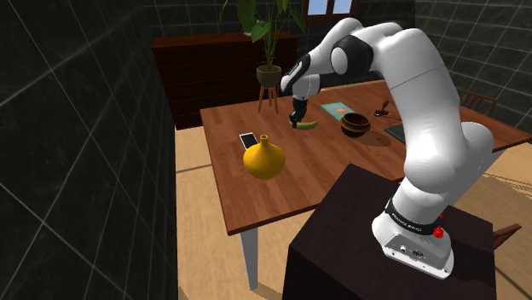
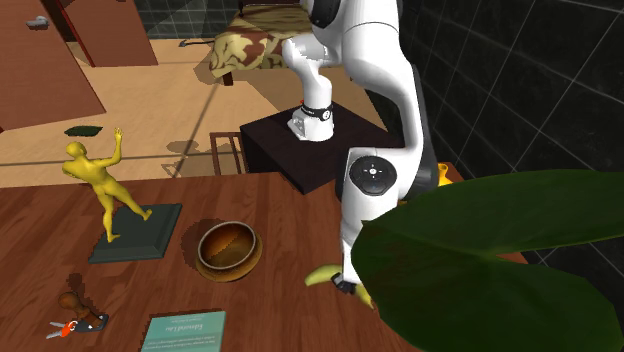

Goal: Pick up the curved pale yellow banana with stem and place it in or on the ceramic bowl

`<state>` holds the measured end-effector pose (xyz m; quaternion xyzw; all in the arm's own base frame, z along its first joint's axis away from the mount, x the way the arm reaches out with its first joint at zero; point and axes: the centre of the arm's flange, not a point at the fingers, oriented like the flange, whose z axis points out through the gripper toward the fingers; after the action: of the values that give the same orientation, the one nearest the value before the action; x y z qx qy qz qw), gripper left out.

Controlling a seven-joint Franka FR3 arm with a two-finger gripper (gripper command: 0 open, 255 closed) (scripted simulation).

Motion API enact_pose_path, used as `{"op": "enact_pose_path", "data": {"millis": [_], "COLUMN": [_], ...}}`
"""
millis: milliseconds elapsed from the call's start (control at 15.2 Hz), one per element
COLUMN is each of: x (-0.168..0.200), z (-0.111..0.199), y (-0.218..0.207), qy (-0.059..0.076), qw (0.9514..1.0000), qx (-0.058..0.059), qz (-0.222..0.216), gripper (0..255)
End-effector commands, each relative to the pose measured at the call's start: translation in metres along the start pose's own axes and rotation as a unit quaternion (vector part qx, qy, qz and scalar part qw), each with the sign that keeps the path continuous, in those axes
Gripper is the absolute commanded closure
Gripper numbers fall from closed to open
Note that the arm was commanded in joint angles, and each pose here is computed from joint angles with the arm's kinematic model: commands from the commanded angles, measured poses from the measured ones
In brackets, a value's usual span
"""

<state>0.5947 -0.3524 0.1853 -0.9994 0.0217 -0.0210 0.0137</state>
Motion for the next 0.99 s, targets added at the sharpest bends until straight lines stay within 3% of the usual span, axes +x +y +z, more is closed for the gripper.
{"op": "enact_pose_path", "data": {"millis": [0,924], "x": [0.000,0.003], "z": [-0.011,-0.085], "y": [0.000,-0.002], "qy": [0.000,0.000], "qw": [1.0000,1.0000], "qx": [0.000,0.000], "qz": [0.000,0.000], "gripper": [255,255]}}
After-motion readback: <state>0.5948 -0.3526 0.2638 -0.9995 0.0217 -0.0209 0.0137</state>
